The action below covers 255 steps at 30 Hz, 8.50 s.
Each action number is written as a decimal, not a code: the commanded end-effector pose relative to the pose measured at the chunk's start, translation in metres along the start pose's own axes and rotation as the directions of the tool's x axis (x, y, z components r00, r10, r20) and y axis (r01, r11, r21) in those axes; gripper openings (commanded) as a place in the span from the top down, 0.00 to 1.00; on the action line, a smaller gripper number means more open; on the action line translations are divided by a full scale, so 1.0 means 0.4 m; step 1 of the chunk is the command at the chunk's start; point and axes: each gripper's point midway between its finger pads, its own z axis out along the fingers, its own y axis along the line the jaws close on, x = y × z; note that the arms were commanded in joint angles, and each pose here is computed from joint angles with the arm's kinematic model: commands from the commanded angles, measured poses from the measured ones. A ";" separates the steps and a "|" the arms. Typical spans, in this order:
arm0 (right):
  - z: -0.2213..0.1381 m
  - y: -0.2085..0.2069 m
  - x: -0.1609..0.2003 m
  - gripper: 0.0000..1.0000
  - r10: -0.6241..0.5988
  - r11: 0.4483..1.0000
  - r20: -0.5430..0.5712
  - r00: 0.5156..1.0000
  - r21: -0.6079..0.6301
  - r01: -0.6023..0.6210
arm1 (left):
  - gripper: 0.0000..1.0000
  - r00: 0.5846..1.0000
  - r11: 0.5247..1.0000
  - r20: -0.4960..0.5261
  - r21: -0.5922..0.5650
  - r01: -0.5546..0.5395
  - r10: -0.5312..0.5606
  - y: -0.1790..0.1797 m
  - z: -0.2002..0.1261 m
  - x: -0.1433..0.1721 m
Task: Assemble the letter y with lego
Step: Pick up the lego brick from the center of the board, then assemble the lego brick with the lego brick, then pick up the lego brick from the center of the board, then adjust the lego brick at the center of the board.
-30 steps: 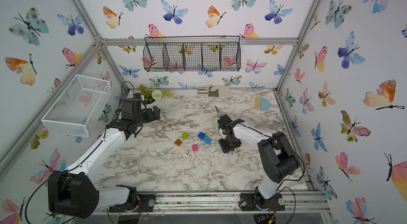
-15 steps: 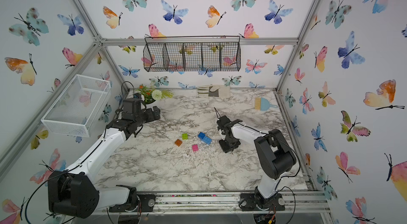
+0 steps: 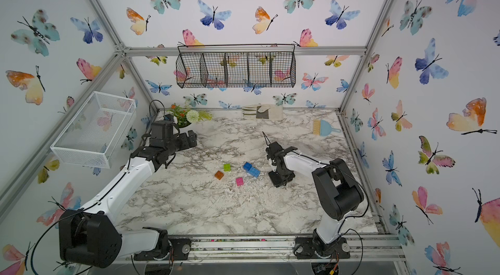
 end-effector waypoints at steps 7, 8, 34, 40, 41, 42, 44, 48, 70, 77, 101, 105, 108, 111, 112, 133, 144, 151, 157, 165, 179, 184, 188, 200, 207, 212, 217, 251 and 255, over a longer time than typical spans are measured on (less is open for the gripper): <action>-0.075 0.041 -0.101 0.76 -0.113 0.993 0.104 0.988 -0.008 0.114 | 0.02 1.000 1.000 -0.021 0.013 0.009 -0.009 -0.004 0.000 0.004; -0.091 0.050 -0.128 0.76 -0.134 0.991 0.124 0.983 -0.006 0.136 | 0.02 1.000 1.000 -0.023 0.014 0.011 -0.011 -0.005 0.001 0.005; -0.077 0.174 -0.183 0.89 -0.525 0.850 0.094 0.846 0.013 0.527 | 0.01 0.999 0.999 -0.044 0.030 0.016 -0.015 -0.013 0.000 0.010; -0.055 0.184 -0.179 0.90 -0.541 0.840 0.077 0.838 0.009 0.542 | 0.01 0.999 1.000 -0.040 0.024 0.016 -0.015 -0.010 -0.001 0.009; -0.053 0.186 -0.180 0.90 -0.542 0.840 0.077 0.837 0.007 0.543 | 0.02 0.999 1.000 -0.039 0.024 0.015 -0.015 -0.011 -0.002 0.008; -0.051 0.187 -0.179 0.90 -0.542 0.839 0.076 0.837 0.004 0.544 | 0.02 0.999 1.000 -0.040 0.024 0.016 -0.015 -0.011 -0.001 0.009; -0.048 0.188 -0.178 0.90 -0.544 0.838 0.073 0.836 0.001 0.545 | 0.02 0.999 1.000 -0.044 0.024 0.015 -0.014 -0.011 0.001 0.011; -0.037 0.189 -0.169 0.90 -0.544 0.838 0.059 0.837 -0.009 0.546 | 0.02 0.999 1.000 -0.043 0.023 0.016 -0.015 -0.010 0.002 0.010; 0.021 0.191 -0.143 0.90 -0.567 0.823 -0.023 0.823 -0.047 0.566 | 0.01 0.999 1.000 -0.047 0.024 0.018 -0.016 -0.010 0.003 0.011; 0.035 0.167 -0.137 0.92 -0.560 0.828 -0.069 0.826 -0.009 0.560 | 0.02 0.999 1.000 -0.048 0.023 0.018 -0.017 -0.010 0.004 0.012; 0.010 0.189 -0.116 0.97 -0.586 0.808 0.013 0.810 -0.063 0.586 | 0.02 0.999 1.000 -0.046 0.023 0.020 -0.019 -0.010 0.002 0.011; 0.013 0.190 -0.105 0.97 -0.582 0.810 0.005 0.813 -0.077 0.581 | 0.02 0.999 1.000 -0.048 0.022 0.020 -0.019 -0.009 0.003 0.014; 0.011 0.196 -0.106 0.97 -0.581 0.810 0.010 0.814 -0.089 0.579 | 0.02 0.999 0.999 -0.046 0.025 0.020 -0.019 -0.011 0.000 0.012; 0.021 0.213 -0.101 0.97 -0.576 0.809 0.007 0.817 -0.135 0.572 | 0.02 0.999 1.000 -0.046 0.024 0.020 -0.018 -0.011 -0.001 0.012; 0.027 0.217 -0.097 0.97 -0.574 0.810 -0.004 0.819 -0.149 0.567 | 0.01 0.999 1.000 -0.045 0.024 0.020 -0.019 -0.011 -0.001 0.011; -0.065 0.208 -0.226 0.49 -0.491 0.867 0.145 0.859 -0.013 0.498 | 0.02 0.999 1.000 -0.046 0.015 0.020 -0.019 -0.006 0.003 0.013; -0.039 0.228 -0.268 0.46 -0.463 0.880 0.172 0.870 -0.030 0.474 | 0.01 0.999 1.000 -0.048 0.017 0.019 -0.018 -0.007 0.004 0.014; -0.009 0.237 -0.272 0.48 -0.454 0.883 0.162 0.876 -0.051 0.466 | 0.02 0.999 1.000 -0.048 0.014 0.020 -0.019 -0.006 0.003 0.013; -0.001 0.241 -0.279 0.49 -0.441 0.889 0.163 0.883 -0.054 0.454 | 0.02 0.999 1.000 -0.049 0.012 0.017 -0.017 -0.005 0.003 0.014; 0.017 0.254 -0.282 0.56 -0.440 0.891 0.144 0.886 -0.057 0.451 | 0.01 0.999 1.000 -0.047 0.008 0.018 -0.017 -0.003 0.003 0.013; 0.005 0.260 -0.297 0.86 -0.443 0.892 0.141 0.885 -0.022 0.451 | 0.02 0.999 1.000 -0.048 0.007 0.017 -0.017 -0.003 0.003 0.014; -0.071 0.220 -0.341 0.96 -0.379 0.925 0.228 0.897 0.093 0.368 | 0.02 0.997 0.999 -0.071 0.044 0.001 0.003 -0.020 0.007 0.031; -0.181 0.123 -0.380 0.94 -0.202 0.972 0.354 0.913 0.188 0.142 | 0.01 0.983 0.992 -0.182 0.127 0.006 0.018 -0.100 0.002 0.147; -0.247 -0.096 -0.300 0.96 0.129 0.950 0.369 0.920 0.221 -0.222 | 0.11 0.910 0.986 -0.396 0.158 -0.060 0.119 -0.402 -0.006 0.517; -0.276 -0.087 -0.286 0.94 0.123 0.959 0.387 0.914 0.189 -0.209 | 0.25 0.887 0.993 -0.456 0.117 -0.026 0.077 -0.427 0.033 0.584; -0.275 -0.082 -0.284 0.95 0.113 0.964 0.381 0.917 0.181 -0.194 | 0.36 0.867 0.995 -0.491 0.086 -0.053 0.089 -0.435 0.069 0.612; -0.270 -0.081 -0.282 0.94 0.110 0.965 0.373 0.921 0.183 -0.189 | 0.43 0.847 0.996 -0.525 0.069 -0.056 0.084 -0.437 0.086 0.639; -0.279 -0.039 -0.297 0.94 -0.010 0.990 0.385 0.923 0.132 -0.045 | 0.35 0.776 0.954 -0.556 0.188 -0.232 0.298 -0.469 0.104 0.659; -0.284 0.015 -0.308 0.92 -0.108 0.994 0.427 0.898 0.057 0.093 | 0.12 0.828 0.966 -0.500 0.157 -0.203 0.255 -0.457 0.062 0.570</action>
